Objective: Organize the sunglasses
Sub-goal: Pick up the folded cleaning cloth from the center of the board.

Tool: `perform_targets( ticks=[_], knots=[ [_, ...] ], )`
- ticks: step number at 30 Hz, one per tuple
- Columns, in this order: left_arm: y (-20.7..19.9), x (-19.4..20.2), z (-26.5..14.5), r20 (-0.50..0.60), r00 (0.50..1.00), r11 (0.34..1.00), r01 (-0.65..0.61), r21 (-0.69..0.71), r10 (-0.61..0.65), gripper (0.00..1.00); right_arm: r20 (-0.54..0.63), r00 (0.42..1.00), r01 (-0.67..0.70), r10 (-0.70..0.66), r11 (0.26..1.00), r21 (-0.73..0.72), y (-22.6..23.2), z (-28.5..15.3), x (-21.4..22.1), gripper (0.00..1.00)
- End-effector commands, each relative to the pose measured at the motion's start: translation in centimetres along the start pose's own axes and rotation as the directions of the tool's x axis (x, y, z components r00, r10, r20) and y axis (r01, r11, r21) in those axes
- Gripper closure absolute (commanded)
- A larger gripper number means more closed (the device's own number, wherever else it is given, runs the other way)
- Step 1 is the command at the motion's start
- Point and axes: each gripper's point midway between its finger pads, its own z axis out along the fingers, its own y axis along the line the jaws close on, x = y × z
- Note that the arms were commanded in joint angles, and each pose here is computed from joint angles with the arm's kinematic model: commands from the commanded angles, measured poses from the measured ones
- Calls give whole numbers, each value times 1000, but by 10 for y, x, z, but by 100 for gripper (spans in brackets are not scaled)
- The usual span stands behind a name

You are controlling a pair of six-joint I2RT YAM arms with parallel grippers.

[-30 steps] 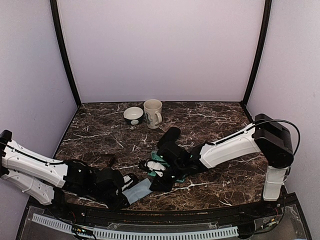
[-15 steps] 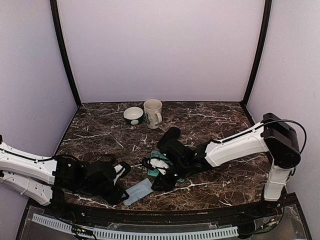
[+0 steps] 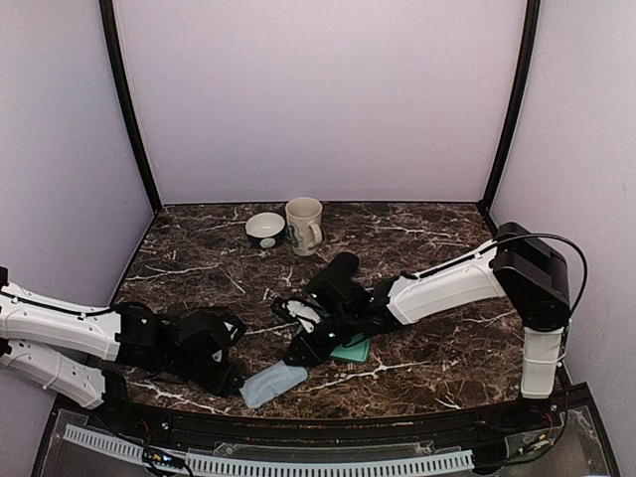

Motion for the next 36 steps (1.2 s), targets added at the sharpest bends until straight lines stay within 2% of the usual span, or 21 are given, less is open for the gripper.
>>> perform_targets(
  ticks=[1, 17, 26, 36],
  knots=[
    [8, 9, 8, -51, 999, 999, -5, -46, 3, 57, 38, 999, -19, 21, 998, -52, 8, 6, -12, 75],
    [15, 18, 11, -120, 993, 996, -29, -87, 19, 60, -18, 998, -53, 54, 996, 66, -14, 10, -1, 76],
    [-14, -6, -13, -12, 1000, 997, -14, 78, 15, 54, 8, 999, -38, 37, 992, 117, -18, -4, -15, 75],
    [-10, -8, -2, -18, 1000, 996, -2, 85, 3, 54, -1, 996, -86, 88, 985, 152, -32, -1, -11, 74]
  ],
)
